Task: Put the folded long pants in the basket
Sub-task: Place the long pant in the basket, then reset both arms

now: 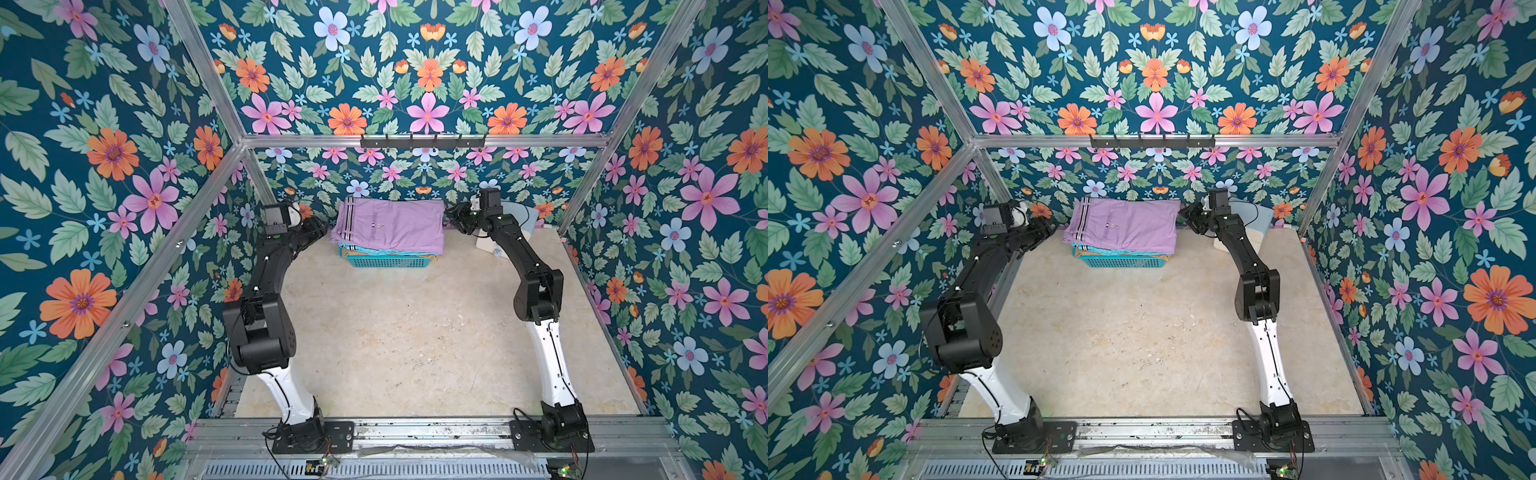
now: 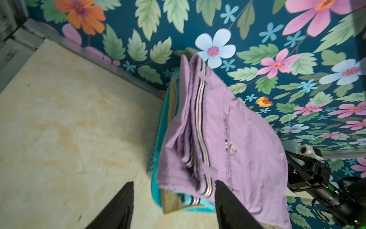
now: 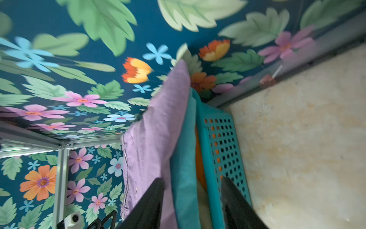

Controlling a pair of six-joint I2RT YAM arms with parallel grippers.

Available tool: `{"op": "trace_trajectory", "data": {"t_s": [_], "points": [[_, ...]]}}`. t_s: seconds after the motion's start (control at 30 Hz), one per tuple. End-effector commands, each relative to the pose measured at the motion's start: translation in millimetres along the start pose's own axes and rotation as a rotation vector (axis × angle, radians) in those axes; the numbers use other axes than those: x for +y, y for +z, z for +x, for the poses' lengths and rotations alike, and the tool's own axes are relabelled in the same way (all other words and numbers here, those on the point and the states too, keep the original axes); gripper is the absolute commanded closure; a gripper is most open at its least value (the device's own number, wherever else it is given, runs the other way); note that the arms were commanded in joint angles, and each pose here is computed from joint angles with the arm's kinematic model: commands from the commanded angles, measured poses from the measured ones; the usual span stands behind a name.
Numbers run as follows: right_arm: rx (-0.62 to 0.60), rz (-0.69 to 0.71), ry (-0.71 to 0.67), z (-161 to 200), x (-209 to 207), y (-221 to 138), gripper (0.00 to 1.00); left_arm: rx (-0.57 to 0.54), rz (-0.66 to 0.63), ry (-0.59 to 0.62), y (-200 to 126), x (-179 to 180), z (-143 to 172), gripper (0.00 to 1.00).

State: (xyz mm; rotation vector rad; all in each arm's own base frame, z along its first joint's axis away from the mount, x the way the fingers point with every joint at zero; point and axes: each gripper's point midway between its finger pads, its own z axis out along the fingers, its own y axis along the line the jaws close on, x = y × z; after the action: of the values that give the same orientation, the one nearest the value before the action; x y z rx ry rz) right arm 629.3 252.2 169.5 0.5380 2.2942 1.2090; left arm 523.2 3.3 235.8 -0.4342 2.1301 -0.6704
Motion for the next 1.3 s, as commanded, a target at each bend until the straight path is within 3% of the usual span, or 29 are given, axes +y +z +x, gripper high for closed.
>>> {"op": "trace_trajectory", "data": {"t_s": [0.0,0.1,0.17,0.4,0.47,0.63,0.83,0.9,0.97,1.13,1.27], "points": [[-0.060,-0.033,-0.088,11,35,-29,0.46,-0.121,0.000,0.032,-12,-3,-16,0.28],[-0.088,0.027,-0.045,22,18,-47,0.46,-0.095,-0.015,0.014,-10,1,-13,0.28],[-0.090,-0.006,-0.066,30,18,-56,0.45,-0.083,0.038,0.015,-8,-8,-10,0.28],[-0.009,-0.021,-0.116,59,13,-69,0.39,-0.037,0.130,-0.015,-8,-18,10,0.32],[-0.010,-0.010,-0.133,64,12,-79,0.40,-0.063,0.149,-0.013,-17,-21,16,0.37],[-0.075,0.039,-0.230,76,4,-114,0.42,-0.182,0.087,0.061,-45,-22,37,0.35],[-0.284,0.188,-0.526,100,-23,-197,0.36,-0.398,-0.044,0.355,-89,-45,95,0.20],[-0.343,0.272,-0.629,103,-42,-222,0.30,-0.448,-0.089,0.378,-102,-37,104,0.11],[-0.386,0.366,-0.697,110,-68,-244,0.23,-0.510,-0.150,0.360,-116,-23,111,0.09],[-0.613,0.446,-0.692,122,-118,-293,0.07,-0.587,-0.171,0.372,-135,6,141,0.06],[-0.787,0.511,-0.675,127,-146,-333,0.01,-0.634,-0.346,0.371,-149,46,149,0.05]]}}
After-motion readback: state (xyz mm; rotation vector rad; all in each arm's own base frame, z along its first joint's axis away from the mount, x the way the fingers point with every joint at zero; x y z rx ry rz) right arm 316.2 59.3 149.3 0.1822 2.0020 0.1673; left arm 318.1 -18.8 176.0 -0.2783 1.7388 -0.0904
